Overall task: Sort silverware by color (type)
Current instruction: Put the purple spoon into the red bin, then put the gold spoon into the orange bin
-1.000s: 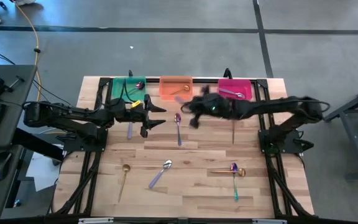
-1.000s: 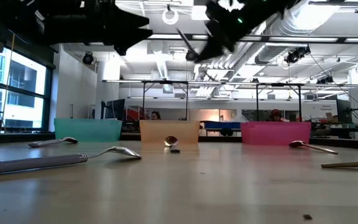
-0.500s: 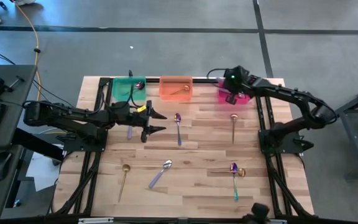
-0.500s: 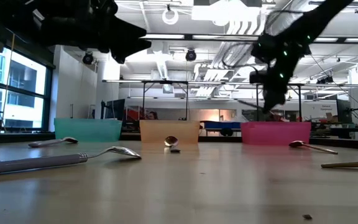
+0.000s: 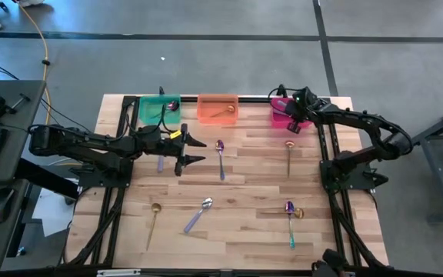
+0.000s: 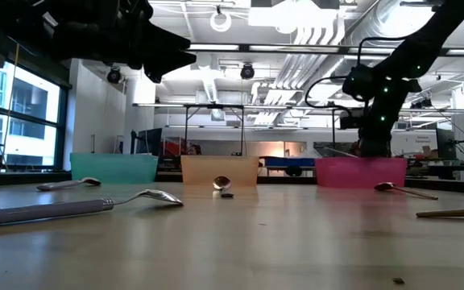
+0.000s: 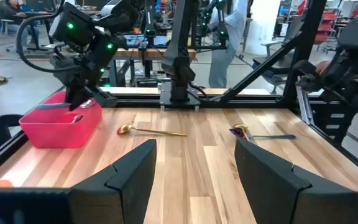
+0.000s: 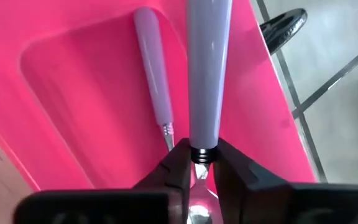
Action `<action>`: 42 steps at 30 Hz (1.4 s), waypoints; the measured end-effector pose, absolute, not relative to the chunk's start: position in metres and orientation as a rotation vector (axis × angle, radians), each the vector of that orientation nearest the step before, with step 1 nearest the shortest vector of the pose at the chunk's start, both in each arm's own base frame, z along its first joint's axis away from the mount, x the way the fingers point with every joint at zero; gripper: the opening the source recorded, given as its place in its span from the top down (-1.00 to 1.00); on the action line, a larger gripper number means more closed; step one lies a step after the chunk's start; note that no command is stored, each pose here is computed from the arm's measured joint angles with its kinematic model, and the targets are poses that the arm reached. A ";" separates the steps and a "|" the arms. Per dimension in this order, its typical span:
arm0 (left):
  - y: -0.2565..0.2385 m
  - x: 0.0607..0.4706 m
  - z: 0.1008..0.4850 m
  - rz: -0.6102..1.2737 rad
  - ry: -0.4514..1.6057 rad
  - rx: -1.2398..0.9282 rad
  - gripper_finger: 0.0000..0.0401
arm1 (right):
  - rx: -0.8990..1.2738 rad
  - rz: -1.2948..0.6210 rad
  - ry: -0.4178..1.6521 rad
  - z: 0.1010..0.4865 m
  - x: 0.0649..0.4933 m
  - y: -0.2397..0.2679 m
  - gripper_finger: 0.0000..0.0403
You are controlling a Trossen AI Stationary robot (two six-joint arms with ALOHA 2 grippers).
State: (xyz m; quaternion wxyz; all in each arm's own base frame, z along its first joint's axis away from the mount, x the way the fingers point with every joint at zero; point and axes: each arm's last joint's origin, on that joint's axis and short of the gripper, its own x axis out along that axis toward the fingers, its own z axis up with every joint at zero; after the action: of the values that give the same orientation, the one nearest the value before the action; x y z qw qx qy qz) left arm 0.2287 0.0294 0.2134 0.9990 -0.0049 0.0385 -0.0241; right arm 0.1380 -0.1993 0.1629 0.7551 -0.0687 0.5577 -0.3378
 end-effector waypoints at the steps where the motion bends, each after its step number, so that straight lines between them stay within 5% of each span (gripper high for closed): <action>1: 0.029 0.229 0.213 -0.048 0.077 -0.010 -0.04 | -0.150 -0.739 1.212 0.163 0.138 -0.200 0.75; 9: 0.029 0.229 0.212 -0.048 0.092 0.002 -0.04 | -0.079 -0.824 1.133 0.184 0.146 -0.208 0.44; 16: 0.029 0.228 0.207 -0.051 0.140 0.047 -0.04 | -0.058 -0.756 1.047 0.222 0.163 -0.183 0.78; 19: 0.029 0.228 0.206 -0.053 0.155 0.068 -0.04 | 0.012 -0.659 0.962 0.232 0.173 -0.159 0.96; 33: 0.029 0.227 0.204 -0.055 0.174 0.077 -0.04 | 0.166 -0.318 0.955 0.232 0.217 -0.008 0.91; 42: 0.029 0.227 0.202 -0.055 0.191 0.064 -0.04 | 0.263 -0.238 1.036 0.214 0.214 0.069 0.57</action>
State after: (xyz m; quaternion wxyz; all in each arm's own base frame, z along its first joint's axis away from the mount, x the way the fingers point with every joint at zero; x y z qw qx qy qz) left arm 0.2271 0.0292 0.2021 0.9945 0.0317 0.0956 -0.0273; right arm 0.2135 0.0690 0.2139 0.8539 0.1249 0.4923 -0.1132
